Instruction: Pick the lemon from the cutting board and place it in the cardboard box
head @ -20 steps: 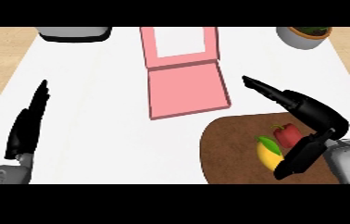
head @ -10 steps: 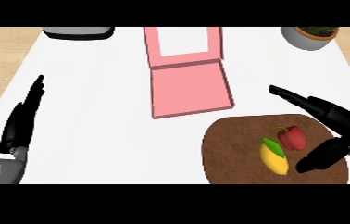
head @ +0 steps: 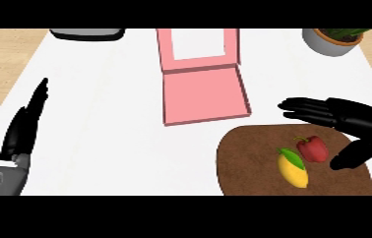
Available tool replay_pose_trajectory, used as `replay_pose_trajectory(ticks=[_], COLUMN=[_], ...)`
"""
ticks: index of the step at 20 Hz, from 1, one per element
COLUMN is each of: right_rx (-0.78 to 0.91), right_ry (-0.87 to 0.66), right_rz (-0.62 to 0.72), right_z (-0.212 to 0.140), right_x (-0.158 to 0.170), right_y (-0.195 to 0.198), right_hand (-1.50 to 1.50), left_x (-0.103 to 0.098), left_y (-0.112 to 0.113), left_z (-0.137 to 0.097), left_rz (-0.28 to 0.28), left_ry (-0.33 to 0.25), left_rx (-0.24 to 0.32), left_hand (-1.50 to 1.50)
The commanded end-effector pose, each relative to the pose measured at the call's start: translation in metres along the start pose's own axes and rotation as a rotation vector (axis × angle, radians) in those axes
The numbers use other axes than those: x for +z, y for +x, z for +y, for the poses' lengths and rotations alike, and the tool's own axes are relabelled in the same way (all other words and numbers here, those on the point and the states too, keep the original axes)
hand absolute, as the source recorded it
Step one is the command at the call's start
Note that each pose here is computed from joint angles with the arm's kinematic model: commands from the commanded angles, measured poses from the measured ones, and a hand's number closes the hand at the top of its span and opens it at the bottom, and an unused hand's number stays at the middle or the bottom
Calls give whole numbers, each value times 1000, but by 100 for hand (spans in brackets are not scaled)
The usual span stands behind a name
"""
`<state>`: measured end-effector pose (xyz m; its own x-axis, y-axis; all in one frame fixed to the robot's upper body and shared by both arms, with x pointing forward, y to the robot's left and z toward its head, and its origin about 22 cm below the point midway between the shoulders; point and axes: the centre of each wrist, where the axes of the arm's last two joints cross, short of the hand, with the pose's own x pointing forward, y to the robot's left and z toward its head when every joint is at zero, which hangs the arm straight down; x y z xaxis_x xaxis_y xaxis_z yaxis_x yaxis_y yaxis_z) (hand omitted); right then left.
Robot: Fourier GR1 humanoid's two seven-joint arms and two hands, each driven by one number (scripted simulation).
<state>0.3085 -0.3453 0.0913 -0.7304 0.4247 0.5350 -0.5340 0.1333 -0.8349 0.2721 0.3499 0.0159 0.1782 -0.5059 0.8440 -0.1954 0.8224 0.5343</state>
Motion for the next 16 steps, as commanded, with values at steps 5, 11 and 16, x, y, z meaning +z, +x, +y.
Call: replay_pose_trajectory(ticks=[5,11,16], right_rx=[114,166,189], right_ry=[346,396,404], right_rz=[-20,-23,-47], right_z=[-9,23,24], right_x=[-37,-46,-66], right_y=[-13,-22,-23], right_hand=[-150,-150,-150], left_x=[-1,3,-14], left_y=[3,-6,1], left_z=[-9,26,24], left_rz=[18,32,45], left_ry=[-11,19,36], left_rx=[-2,-3,-14], left_hand=[0,0,0])
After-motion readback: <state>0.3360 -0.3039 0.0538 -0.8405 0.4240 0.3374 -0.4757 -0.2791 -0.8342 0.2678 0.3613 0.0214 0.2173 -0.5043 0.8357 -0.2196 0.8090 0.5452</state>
